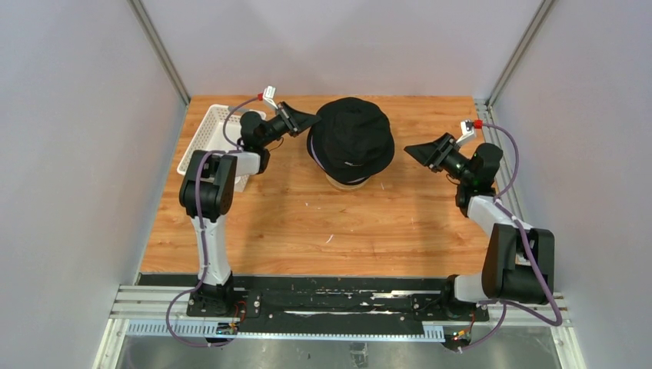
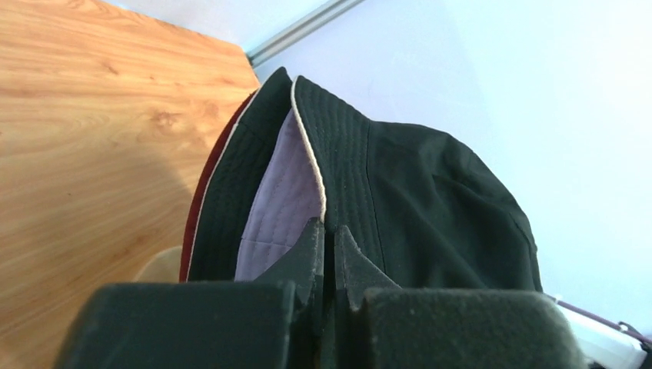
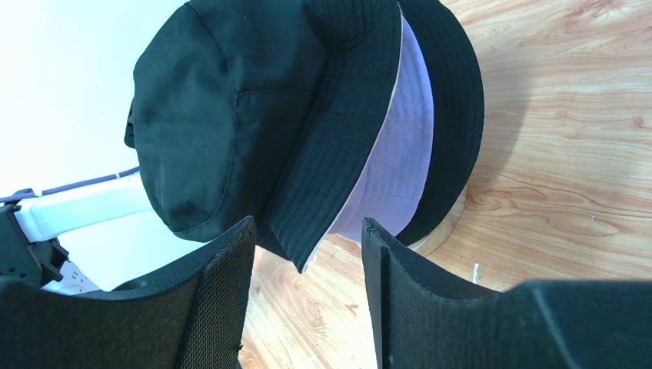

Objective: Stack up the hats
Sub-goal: Stack the hat on the hat.

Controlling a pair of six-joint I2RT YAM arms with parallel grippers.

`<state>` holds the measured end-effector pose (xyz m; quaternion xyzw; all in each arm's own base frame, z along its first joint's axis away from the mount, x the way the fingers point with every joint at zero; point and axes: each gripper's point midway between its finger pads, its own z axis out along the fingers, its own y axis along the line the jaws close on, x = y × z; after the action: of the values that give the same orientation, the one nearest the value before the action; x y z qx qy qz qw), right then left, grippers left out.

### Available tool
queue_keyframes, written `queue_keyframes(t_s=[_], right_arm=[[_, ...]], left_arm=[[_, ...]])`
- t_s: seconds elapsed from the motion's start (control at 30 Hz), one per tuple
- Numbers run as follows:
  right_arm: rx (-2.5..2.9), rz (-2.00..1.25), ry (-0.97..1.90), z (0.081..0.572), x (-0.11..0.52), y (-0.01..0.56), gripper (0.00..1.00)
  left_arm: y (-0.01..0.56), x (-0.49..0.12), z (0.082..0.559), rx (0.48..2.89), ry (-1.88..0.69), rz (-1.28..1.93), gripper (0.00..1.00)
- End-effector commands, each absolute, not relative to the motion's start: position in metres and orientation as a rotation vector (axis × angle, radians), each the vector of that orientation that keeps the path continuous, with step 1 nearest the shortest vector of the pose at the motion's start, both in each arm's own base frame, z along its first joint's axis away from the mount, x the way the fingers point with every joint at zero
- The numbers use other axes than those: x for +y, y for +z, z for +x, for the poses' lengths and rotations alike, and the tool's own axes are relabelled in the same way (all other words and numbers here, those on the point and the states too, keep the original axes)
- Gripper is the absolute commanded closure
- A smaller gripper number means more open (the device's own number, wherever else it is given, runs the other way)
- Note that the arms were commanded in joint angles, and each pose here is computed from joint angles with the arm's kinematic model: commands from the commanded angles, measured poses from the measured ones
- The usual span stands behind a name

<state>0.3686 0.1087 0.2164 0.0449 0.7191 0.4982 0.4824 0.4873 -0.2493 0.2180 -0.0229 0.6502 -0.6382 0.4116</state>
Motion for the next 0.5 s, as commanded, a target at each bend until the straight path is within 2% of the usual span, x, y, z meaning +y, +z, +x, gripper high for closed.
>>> queue_keyframes(t_s=[0.0,0.47], right_arm=[[1.737,0.077,1.275,0.365,0.121,0.215,0.47],[1.718,0.085,1.481,0.379,0.154,0.204,0.47]], left_arm=[[0.233,-0.254,0.483,1.554,-1.671,0.004,1.00],[0.211,-0.246,0.479,1.567,-1.659,-0.117,1.00]])
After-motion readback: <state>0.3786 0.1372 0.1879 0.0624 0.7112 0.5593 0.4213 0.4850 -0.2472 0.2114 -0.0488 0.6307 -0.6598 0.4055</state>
